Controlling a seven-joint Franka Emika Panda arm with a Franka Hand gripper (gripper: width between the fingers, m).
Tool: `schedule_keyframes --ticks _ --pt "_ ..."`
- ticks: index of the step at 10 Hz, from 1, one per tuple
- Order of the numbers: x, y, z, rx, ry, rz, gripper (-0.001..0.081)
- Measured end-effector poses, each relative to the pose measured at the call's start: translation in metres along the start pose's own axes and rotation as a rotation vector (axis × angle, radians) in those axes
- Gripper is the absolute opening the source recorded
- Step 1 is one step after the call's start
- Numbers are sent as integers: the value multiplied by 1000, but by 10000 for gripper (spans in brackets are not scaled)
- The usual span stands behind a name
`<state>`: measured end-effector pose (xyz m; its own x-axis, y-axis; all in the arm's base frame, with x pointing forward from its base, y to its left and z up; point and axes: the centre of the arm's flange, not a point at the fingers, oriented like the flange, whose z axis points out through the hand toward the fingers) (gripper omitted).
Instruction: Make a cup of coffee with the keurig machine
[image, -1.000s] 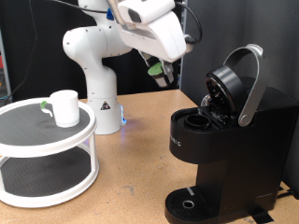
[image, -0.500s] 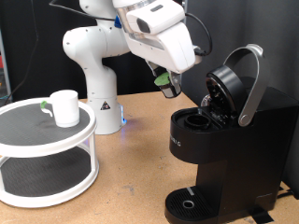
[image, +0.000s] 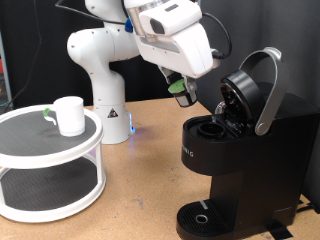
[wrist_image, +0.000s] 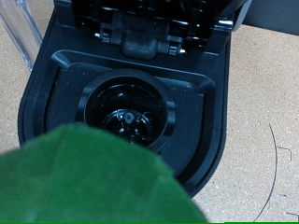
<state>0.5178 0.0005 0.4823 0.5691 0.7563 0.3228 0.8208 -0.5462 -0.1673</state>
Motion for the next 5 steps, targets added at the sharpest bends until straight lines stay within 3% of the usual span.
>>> schedule_keyframes --ticks 5 --pt "8 -7 25 -21 59 5 484"
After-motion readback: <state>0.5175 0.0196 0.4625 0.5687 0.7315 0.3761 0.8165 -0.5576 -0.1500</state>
